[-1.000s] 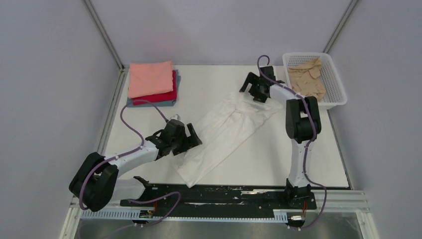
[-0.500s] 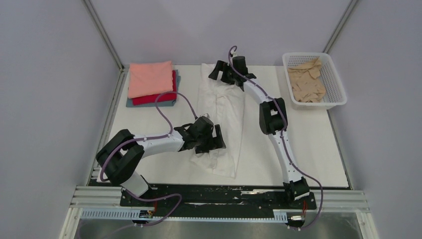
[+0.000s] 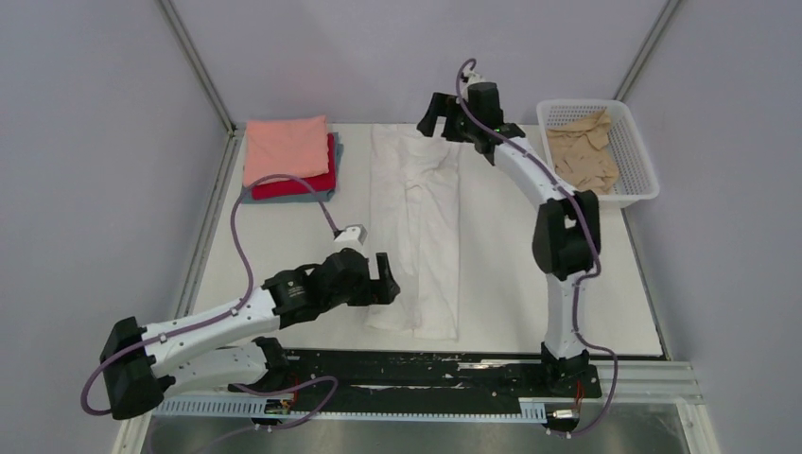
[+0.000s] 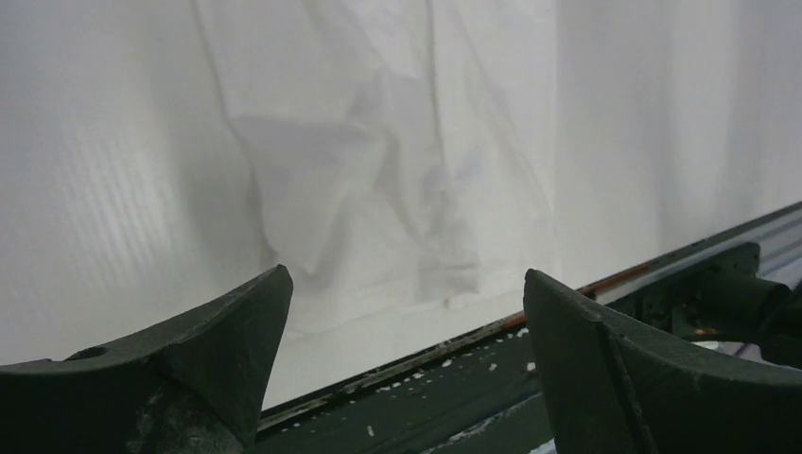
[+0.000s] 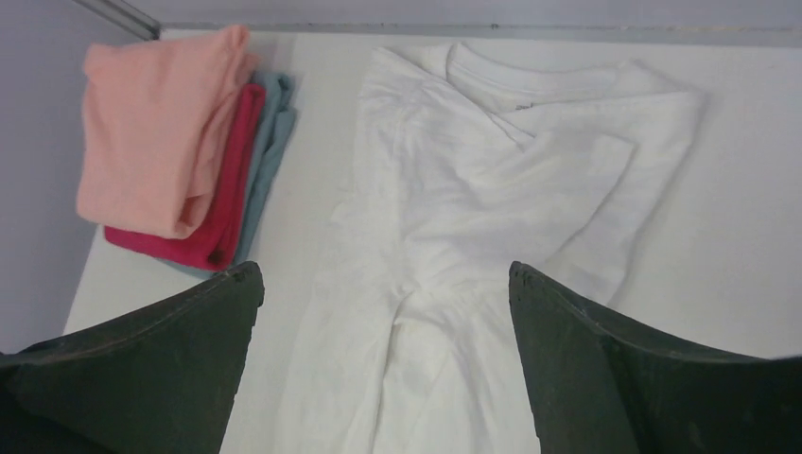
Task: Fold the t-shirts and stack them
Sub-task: Grab the bottom of the folded rectangular tshirt with both arms
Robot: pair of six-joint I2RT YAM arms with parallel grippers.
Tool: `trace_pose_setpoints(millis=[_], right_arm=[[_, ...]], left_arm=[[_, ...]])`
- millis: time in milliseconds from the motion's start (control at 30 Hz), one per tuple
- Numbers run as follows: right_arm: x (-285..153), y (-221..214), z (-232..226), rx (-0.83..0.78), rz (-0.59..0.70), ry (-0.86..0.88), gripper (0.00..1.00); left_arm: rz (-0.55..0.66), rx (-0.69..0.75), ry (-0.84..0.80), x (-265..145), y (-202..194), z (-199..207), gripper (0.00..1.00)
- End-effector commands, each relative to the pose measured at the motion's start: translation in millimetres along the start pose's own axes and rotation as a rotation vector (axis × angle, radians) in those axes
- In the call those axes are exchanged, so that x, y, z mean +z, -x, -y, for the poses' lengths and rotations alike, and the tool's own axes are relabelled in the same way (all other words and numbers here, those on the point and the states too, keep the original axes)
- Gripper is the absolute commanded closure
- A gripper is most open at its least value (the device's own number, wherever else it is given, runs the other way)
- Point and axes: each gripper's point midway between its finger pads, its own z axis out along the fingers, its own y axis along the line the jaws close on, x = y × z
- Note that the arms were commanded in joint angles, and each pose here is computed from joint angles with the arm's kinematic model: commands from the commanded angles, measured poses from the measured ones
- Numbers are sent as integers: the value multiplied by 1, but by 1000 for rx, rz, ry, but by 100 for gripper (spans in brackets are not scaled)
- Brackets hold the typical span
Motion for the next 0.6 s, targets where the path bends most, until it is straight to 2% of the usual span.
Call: trace_pose_setpoints(millis=[0, 200, 233, 300, 567], right_arm=[[-110, 31, -33, -96, 99, 7, 0], [-203, -73, -25, 15, -1, -48, 0], [-213, -102, -22, 38, -46, -46, 0], [-236, -131, -28, 56, -77, -12, 0], [-285, -221, -33, 152, -181, -35, 0]], left_arm=[[-12, -13, 172, 3, -19, -73, 0], [-87, -32, 70, 14, -48, -75, 1], [-97, -36, 52, 16, -50, -72, 3], [-120, -40, 58, 19, -56, -75, 7], [-195, -23, 62, 26, -72, -76, 22]])
